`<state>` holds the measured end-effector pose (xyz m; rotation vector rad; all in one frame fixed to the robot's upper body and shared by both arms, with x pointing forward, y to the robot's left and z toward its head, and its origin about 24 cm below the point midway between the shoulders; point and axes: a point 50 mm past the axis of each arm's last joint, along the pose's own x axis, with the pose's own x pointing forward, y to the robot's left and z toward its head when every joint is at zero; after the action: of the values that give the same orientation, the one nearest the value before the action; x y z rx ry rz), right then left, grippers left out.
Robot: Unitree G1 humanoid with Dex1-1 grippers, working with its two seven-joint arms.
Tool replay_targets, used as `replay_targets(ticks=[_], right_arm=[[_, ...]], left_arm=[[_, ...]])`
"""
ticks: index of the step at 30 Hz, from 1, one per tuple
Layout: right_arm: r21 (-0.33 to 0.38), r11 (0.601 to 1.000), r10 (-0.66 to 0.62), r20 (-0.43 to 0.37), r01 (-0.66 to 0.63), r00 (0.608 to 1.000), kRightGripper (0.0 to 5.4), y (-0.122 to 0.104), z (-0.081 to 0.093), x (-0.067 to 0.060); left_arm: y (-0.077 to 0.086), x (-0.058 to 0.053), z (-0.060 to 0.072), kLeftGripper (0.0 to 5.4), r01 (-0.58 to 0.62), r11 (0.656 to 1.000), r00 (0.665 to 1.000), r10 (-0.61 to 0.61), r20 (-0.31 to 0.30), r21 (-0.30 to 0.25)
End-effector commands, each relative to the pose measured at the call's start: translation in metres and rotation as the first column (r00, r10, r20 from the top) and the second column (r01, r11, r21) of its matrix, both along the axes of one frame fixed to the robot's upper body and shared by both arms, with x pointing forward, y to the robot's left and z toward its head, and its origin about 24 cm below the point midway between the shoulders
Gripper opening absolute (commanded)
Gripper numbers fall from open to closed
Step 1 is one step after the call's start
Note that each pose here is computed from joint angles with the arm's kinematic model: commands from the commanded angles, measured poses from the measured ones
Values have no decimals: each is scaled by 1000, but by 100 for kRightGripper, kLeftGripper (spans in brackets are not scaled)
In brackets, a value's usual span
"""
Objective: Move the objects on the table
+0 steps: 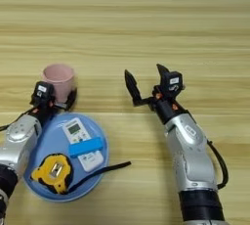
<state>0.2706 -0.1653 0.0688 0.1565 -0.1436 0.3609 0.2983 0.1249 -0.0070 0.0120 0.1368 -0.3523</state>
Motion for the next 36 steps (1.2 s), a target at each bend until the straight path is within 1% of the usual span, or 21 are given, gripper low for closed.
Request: replay_targets(ticks=[1, 3, 9, 13, 17, 22, 24, 29, 36], right_arm=[[2, 1000, 5, -2, -5, 1000, 540, -1, -1, -1], [2, 1000, 5, -2, -5, 1000, 540, -1, -1, -1], [1, 1000, 5, -3, -5, 1000, 540, -1, -1, -1], [-1, 1000, 4, -3, -4, 1000, 540, -2, -1, -1], [-2, 1000, 4, -2, -4, 1000, 540, -2, -1, -1], [-2, 1000, 4, -2, -4, 1000, 540, -2, -1, -1], [-1, 1000, 4, -1, -4, 1000, 540, -2, -1, -1], [-2, 1000, 4, 0, -4, 1000, 540, -3, 0, -1], [-2, 1000, 6, 1, -6, 1000, 540, -3, 0, -1]], left_arm=[[-1, -7, -11, 522, 9, 1000, 998, -9, -62, 4], [-1, -7, -11, 535, 10, 1000, 998, -10, -63, 4], [-1, -7, -12, 535, 10, 1000, 998, -10, -62, 3], [-1, -8, -10, 535, 18, 1000, 999, -18, -46, 6], [-1, -9, -6, 535, 29, 999, 1000, -29, -10, 25], [0, -11, 3, 535, 33, 999, 999, -35, 42, 37], [1, -13, 6, 535, 32, 999, 998, -34, 56, 37], [3, -20, 10, 535, 16, 1000, 998, -18, 62, 22], [6, -32, 13, 535, -14, 1000, 999, 15, 48, -6]])
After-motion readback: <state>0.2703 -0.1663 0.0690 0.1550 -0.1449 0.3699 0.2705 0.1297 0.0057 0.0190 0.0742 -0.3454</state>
